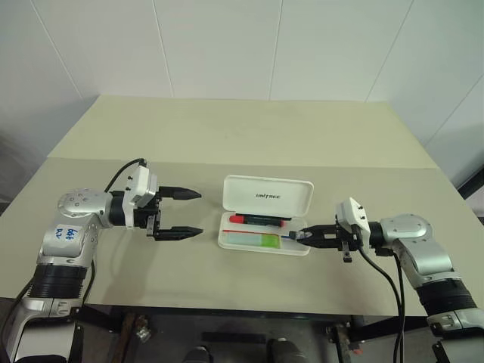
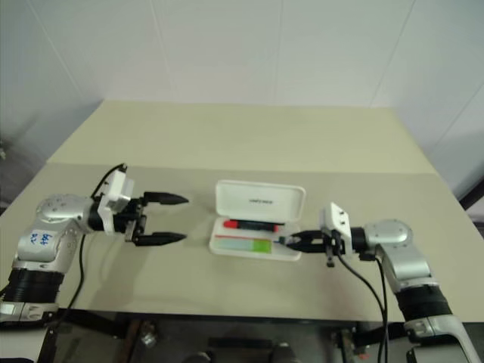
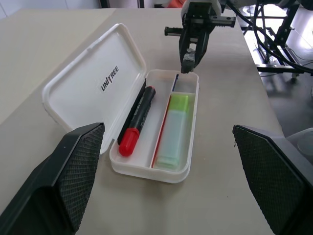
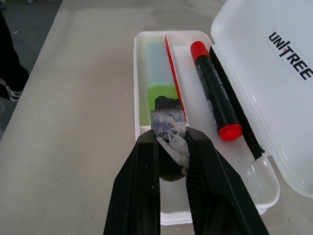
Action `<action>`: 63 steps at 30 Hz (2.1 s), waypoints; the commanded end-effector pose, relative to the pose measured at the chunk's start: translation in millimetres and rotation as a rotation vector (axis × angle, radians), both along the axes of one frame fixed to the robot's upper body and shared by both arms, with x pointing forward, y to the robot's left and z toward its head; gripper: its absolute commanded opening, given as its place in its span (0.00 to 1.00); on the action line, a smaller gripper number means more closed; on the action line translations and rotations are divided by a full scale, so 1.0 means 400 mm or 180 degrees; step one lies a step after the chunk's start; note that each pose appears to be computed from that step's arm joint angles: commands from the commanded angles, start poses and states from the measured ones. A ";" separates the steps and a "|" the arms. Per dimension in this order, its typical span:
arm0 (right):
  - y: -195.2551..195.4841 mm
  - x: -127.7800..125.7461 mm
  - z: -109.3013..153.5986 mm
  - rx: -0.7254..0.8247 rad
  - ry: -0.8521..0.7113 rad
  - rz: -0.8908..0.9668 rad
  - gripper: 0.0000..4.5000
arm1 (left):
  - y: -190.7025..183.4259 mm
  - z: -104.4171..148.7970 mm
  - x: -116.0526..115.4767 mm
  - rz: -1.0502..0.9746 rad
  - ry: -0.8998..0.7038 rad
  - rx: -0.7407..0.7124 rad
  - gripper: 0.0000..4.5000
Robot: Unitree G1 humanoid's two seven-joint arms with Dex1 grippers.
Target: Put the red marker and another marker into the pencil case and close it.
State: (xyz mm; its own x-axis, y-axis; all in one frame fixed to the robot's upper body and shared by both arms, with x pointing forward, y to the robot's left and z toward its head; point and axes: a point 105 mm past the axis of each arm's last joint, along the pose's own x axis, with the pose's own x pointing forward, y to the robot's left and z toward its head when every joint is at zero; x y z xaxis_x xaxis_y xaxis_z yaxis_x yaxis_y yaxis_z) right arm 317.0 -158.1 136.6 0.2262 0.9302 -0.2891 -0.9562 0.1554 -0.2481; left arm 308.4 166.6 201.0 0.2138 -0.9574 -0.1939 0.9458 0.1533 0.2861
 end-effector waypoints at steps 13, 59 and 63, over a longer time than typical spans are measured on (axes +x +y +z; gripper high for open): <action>0.019 0.006 -0.007 -0.0024 0.0035 0.0168 0.36 | -0.019 0.023 -0.005 -0.0072 -0.0136 -0.0023 1.00; -0.069 -0.076 0.181 0.0534 -0.0524 -0.0555 1.00 | 0.070 0.042 0.127 0.0639 0.0086 -0.0685 0.00; -0.067 -0.070 0.190 0.0530 -0.0553 -0.0566 1.00 | 0.045 0.035 0.160 0.0714 0.0090 -0.0621 0.00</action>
State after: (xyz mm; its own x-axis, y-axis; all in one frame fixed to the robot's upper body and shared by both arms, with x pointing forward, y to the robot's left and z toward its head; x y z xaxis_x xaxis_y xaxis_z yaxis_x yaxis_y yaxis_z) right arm 290.5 -185.6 204.4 0.4227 0.9030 -0.0765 -0.8654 0.3772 -0.3297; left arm 368.9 186.2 208.9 0.4091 -0.9123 -0.0202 0.9006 0.4001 0.1698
